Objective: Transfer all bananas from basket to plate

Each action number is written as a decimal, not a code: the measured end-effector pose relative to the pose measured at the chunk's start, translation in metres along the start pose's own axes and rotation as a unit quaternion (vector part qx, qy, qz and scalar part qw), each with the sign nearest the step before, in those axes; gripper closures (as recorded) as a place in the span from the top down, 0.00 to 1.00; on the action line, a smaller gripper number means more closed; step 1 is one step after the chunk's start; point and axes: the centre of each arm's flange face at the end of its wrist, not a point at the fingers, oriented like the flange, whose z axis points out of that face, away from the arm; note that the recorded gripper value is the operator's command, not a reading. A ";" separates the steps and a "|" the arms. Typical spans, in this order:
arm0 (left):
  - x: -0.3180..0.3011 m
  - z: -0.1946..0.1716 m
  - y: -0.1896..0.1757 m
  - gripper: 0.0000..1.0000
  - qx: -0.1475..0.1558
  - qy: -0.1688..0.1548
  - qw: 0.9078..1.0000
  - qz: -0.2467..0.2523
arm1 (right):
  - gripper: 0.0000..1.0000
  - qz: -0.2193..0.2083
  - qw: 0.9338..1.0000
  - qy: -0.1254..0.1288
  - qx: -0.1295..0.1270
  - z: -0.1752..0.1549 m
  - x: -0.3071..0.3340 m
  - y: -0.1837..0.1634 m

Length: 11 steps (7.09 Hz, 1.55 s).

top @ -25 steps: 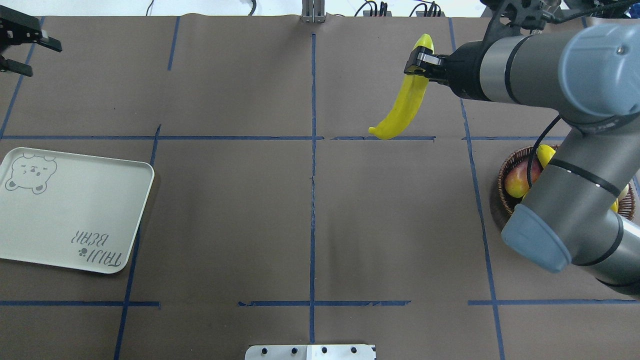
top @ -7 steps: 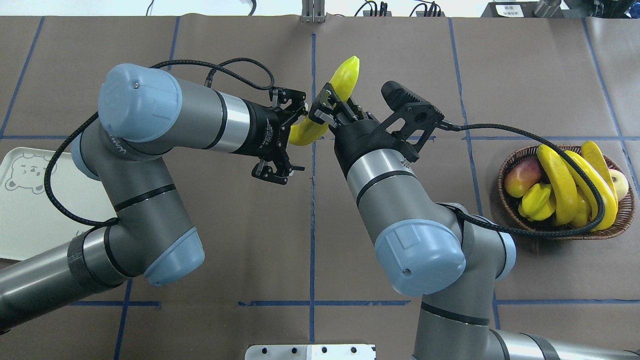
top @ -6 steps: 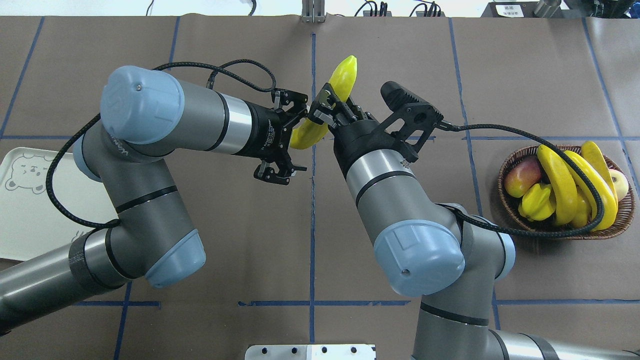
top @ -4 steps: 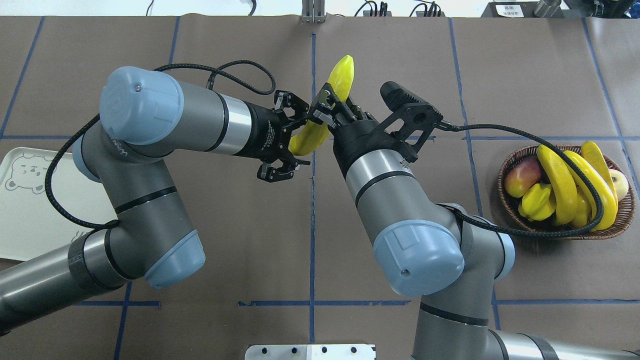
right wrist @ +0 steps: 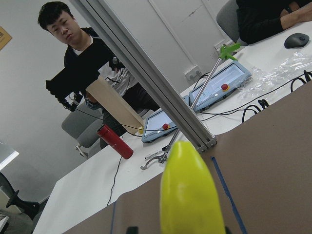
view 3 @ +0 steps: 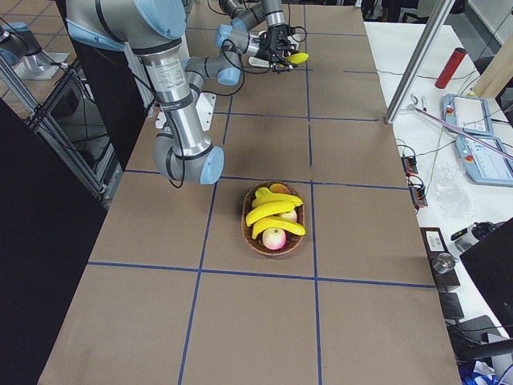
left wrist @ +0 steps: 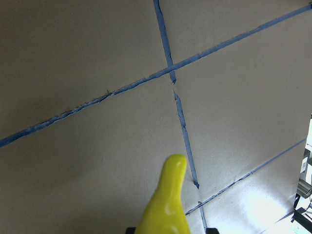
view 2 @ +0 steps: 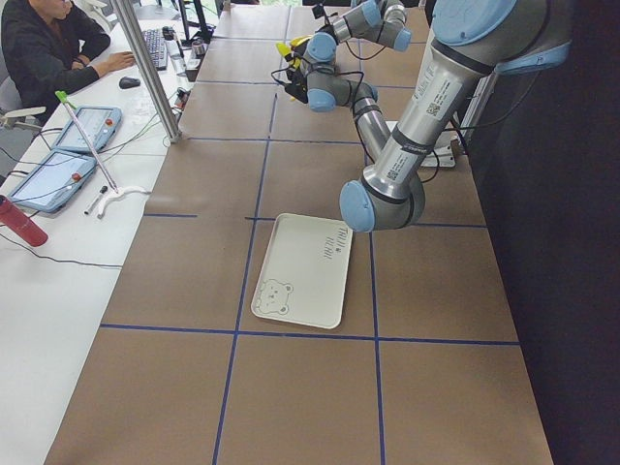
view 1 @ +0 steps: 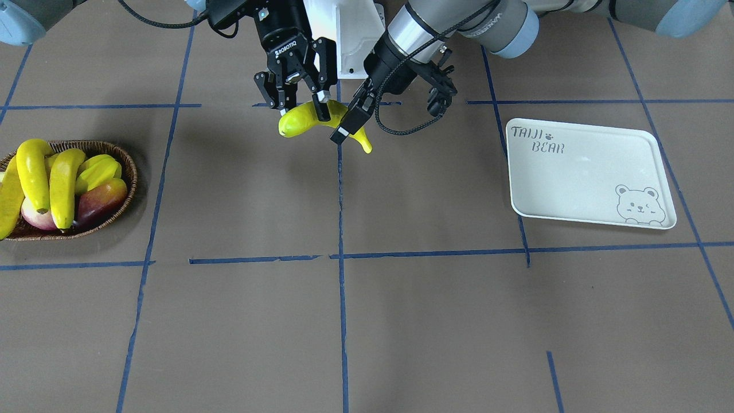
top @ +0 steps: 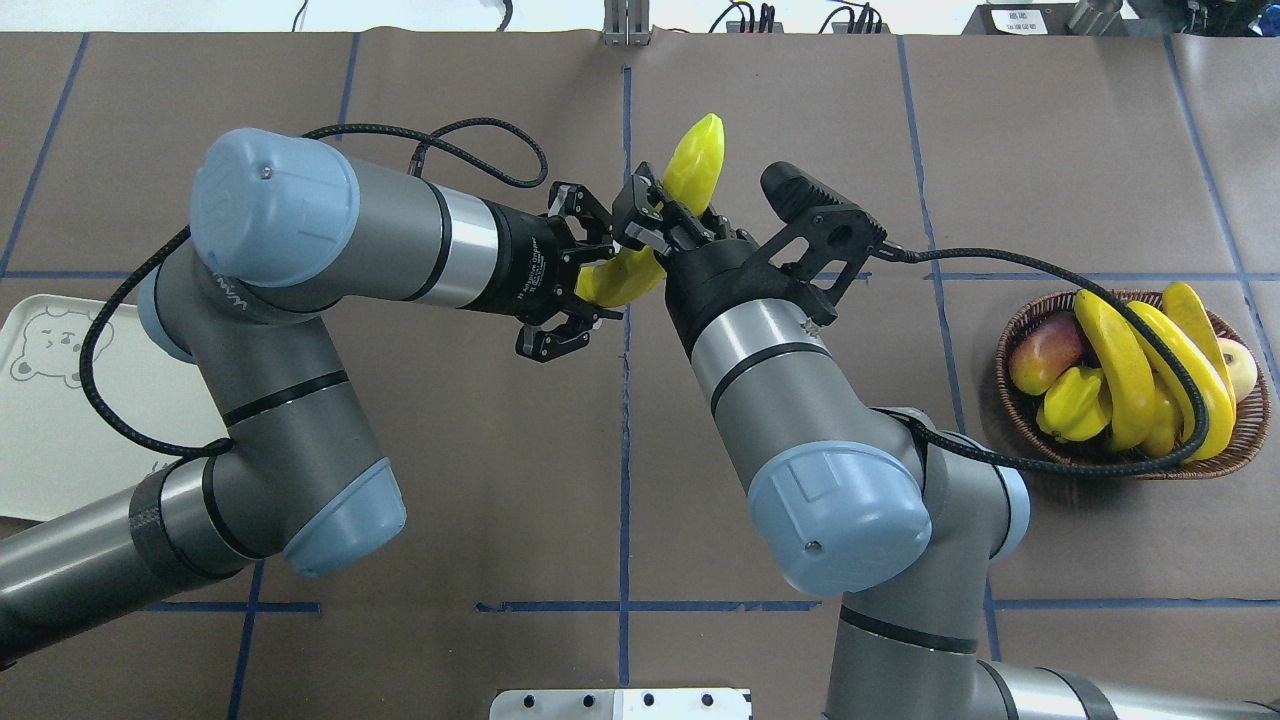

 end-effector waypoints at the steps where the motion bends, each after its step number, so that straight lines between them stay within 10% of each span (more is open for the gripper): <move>1: 0.000 -0.001 -0.001 0.00 0.000 0.000 1.000 0.000 | 1.00 0.001 1.000 -0.001 -0.001 -0.001 0.000 -0.001; 7: 0.048 -0.034 -0.075 0.00 0.045 -0.013 0.999 0.018 | 1.00 0.007 0.998 -0.036 -0.047 -0.037 -0.016 -0.031; 11: 0.009 -0.090 -0.188 0.00 0.056 -0.087 0.976 0.192 | 1.00 -0.091 0.990 -0.011 -0.105 -0.049 -0.006 -0.056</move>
